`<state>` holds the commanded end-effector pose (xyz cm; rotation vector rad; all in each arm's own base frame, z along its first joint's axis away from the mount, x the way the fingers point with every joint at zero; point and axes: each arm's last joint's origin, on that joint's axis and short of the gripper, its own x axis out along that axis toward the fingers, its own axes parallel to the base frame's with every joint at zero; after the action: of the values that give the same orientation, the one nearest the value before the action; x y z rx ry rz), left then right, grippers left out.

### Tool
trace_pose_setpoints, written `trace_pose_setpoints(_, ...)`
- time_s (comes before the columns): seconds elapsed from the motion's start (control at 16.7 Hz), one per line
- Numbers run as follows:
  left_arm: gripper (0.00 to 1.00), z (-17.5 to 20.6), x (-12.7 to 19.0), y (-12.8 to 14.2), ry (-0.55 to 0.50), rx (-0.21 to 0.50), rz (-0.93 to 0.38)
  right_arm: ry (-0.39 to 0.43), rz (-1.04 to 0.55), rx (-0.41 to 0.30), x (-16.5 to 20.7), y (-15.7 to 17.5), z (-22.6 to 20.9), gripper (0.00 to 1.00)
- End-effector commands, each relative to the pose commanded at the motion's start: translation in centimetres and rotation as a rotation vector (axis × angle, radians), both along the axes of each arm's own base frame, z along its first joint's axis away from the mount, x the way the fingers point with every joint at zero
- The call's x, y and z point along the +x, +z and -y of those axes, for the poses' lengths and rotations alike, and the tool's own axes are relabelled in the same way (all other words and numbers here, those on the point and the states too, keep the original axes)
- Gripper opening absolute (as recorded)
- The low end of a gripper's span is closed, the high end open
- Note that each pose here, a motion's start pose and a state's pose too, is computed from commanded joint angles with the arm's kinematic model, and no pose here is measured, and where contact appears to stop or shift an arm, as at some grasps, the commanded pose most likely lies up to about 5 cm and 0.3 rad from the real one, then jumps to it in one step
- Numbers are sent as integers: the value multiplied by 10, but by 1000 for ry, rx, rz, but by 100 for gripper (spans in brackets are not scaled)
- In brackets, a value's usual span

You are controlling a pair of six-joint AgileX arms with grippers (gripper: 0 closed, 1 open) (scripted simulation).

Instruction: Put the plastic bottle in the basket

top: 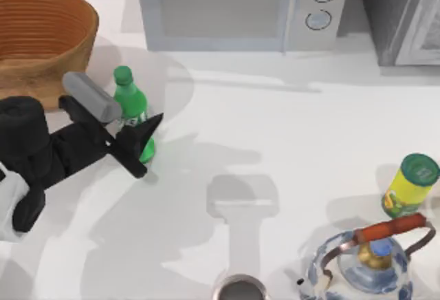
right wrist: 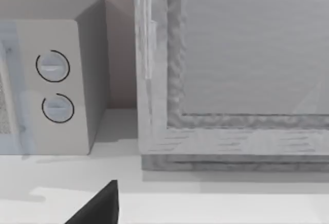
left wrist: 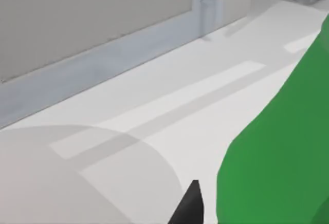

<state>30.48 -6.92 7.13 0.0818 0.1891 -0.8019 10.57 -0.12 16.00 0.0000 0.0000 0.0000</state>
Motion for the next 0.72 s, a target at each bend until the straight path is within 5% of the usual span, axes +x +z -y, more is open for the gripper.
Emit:
trace_pose_setpoints(0.18,0,7,5,10,-18,-2,19,0,0,0,0,0,0,100)
trace_pose_setpoints(0.42,0,22,22,56,-14,-4,78,0,0,0,0,0,0,100)
trace_pose_setpoints(0.72,0,2,47,144,190,1,128,0,0,0,0,0,0,100)
